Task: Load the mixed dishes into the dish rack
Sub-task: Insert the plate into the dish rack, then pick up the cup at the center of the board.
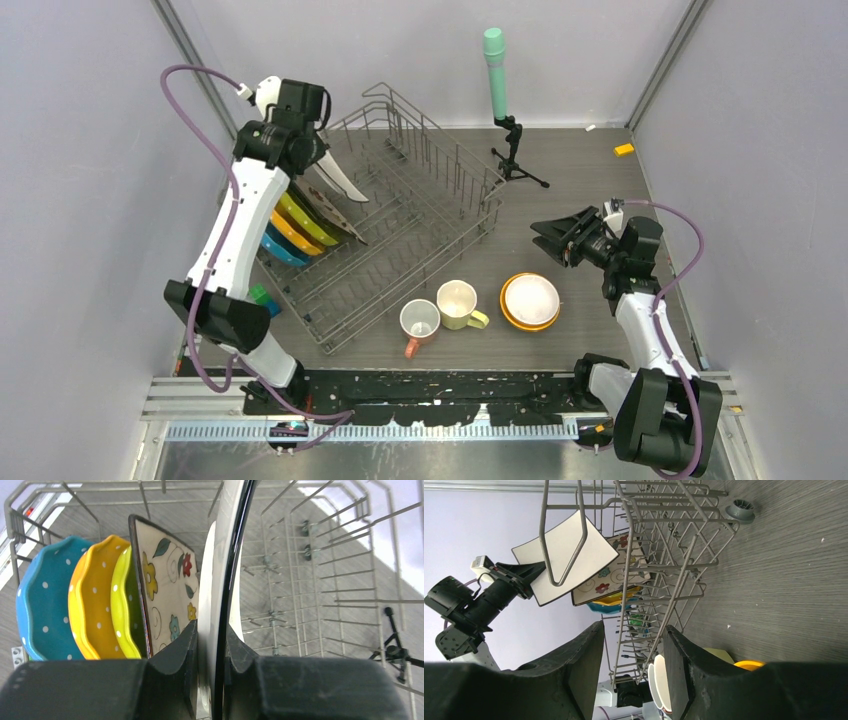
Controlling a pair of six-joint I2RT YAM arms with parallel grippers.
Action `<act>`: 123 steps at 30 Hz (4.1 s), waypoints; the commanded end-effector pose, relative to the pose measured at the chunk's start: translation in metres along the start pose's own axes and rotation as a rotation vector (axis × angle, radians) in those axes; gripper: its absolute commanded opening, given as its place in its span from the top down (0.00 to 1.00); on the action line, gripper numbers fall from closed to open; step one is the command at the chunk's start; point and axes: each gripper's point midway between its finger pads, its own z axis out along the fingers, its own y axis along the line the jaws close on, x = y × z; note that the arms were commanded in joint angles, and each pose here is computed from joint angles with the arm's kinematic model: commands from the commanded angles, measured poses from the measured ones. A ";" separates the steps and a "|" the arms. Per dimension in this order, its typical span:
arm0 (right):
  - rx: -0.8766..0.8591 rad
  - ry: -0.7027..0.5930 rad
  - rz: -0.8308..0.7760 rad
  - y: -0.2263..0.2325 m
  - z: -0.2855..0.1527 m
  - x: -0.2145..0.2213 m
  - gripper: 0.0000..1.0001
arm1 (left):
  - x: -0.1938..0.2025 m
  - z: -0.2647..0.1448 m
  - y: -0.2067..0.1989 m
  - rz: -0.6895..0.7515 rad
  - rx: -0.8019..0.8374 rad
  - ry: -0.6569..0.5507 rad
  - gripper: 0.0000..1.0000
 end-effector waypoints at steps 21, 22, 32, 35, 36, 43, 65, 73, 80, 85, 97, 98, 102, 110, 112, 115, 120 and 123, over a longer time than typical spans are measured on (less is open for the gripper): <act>-0.033 -0.003 -0.060 0.014 0.005 -0.006 0.48 | 0.015 0.043 -0.009 -0.032 -0.056 0.027 1.00; -0.030 -0.002 -0.060 0.014 0.005 -0.006 0.48 | 0.019 0.047 -0.010 -0.025 -0.055 0.041 1.00; -0.011 0.005 -0.060 0.011 0.006 -0.006 0.48 | 0.045 0.066 -0.002 -0.008 -0.065 0.123 0.89; -0.010 0.008 -0.062 0.011 0.006 -0.007 0.48 | 0.050 0.067 -0.006 0.013 -0.037 0.151 0.80; -0.011 0.009 -0.063 0.012 0.006 -0.007 0.48 | 0.050 0.067 -0.008 0.022 -0.026 0.157 0.78; -0.007 0.021 -0.058 0.012 0.005 -0.005 0.48 | 0.044 0.058 -0.010 0.059 0.009 0.155 0.42; -0.019 -0.001 -0.103 0.032 -0.011 0.006 0.45 | -0.007 -0.028 -0.031 0.207 0.360 0.013 0.12; -0.022 0.012 -0.104 0.039 -0.021 0.019 0.44 | 0.004 -0.090 -0.044 0.247 0.685 -0.027 0.04; -0.009 0.026 -0.130 0.045 -0.028 0.035 0.42 | 0.038 -0.139 -0.034 0.258 0.891 0.038 0.03; -0.029 0.082 -0.147 0.056 -0.025 0.057 0.40 | 0.068 -0.164 -0.010 0.257 0.954 0.090 0.03; 0.105 0.258 -0.283 0.042 -0.022 0.132 0.35 | 0.134 -0.194 0.041 0.229 1.022 0.214 0.03; 0.126 0.246 -0.290 0.040 -0.023 0.132 0.35 | 0.138 -0.195 0.043 0.230 1.025 0.222 0.03; 0.171 0.260 -0.330 0.035 -0.026 0.144 0.35 | 0.155 -0.196 0.048 0.234 1.051 0.276 0.04; 0.286 0.300 -0.424 0.011 -0.022 0.171 0.36 | 0.191 -0.202 0.059 0.250 1.104 0.420 0.10; 0.286 0.330 -0.462 0.009 -0.021 0.187 0.36 | 0.199 -0.198 0.070 0.250 1.066 0.413 0.11; 0.320 0.282 -0.505 0.002 -0.015 0.189 0.36 | 0.214 -0.190 0.082 0.214 1.014 0.435 0.14; 0.321 0.229 -0.525 0.008 -0.004 0.191 0.36 | 0.219 -0.190 0.085 0.169 0.994 0.453 0.19; 0.333 0.174 -0.563 0.014 0.004 0.181 0.36 | 0.217 -0.181 0.087 0.208 0.944 0.447 0.20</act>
